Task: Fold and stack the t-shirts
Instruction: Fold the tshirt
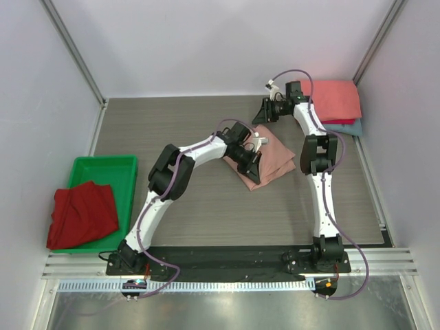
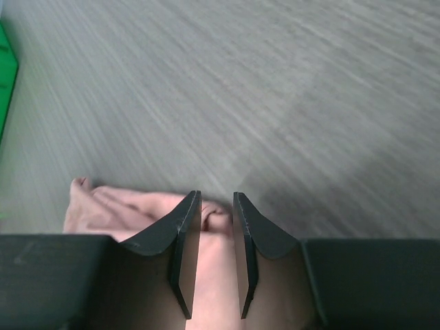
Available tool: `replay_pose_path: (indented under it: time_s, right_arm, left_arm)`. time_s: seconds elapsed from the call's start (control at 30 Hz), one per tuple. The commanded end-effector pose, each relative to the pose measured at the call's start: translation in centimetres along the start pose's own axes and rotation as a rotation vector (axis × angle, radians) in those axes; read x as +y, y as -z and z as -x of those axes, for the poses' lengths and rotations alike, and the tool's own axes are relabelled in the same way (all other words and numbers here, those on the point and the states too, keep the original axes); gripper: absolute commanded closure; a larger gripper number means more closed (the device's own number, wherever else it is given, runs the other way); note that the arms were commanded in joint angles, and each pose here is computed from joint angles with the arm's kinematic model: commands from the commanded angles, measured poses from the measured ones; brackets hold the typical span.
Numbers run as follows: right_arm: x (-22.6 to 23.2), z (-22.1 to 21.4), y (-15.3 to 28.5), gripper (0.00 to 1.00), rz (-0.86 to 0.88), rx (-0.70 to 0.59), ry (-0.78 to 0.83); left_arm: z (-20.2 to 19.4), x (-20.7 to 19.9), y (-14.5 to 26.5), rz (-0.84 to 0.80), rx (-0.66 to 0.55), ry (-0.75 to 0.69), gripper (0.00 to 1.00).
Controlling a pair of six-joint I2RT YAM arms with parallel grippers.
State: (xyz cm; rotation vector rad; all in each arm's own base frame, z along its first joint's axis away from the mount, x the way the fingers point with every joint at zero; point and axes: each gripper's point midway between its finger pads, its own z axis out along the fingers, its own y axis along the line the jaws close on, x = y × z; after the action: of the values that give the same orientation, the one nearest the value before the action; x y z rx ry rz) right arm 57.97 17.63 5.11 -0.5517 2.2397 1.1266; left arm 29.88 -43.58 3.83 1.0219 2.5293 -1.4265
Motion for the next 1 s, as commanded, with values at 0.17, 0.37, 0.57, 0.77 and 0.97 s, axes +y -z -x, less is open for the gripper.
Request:
replay_pose_path:
  time_s: [0.17,0.37,0.57,0.77,0.97]
  right_arm:
    - [2.0,7.6,3.2,0.66,-0.088,-0.151,0.194]
    - [4.1,13.6,11.2,0.57,-0.221,-0.36,0.123]
    - [5.1,7.3,14.9,0.56,-0.199,-0.321,-0.258]
    - [9.7,-4.2,14.5,0.57,-0.104,-0.159,-0.535]
    - [11.5,-9.9,14.7,0.59,-0.123,-0.085,-0.605]
  left_arm:
    - [5.2,-7.7,6.9,-0.028,-0.131,-0.198,0.86]
    - [12.2,-8.9,16.7,-0.018,-0.366,-0.162,0.49]
    - [14.4,-1.9,21.4,0.039,-0.473,-0.071,0.43]
    - [13.2,6.1,20.7,0.126,-0.449,0.008,0.45]
    - [10.4,11.0,19.0,0.178,-0.379,0.083,0.46]
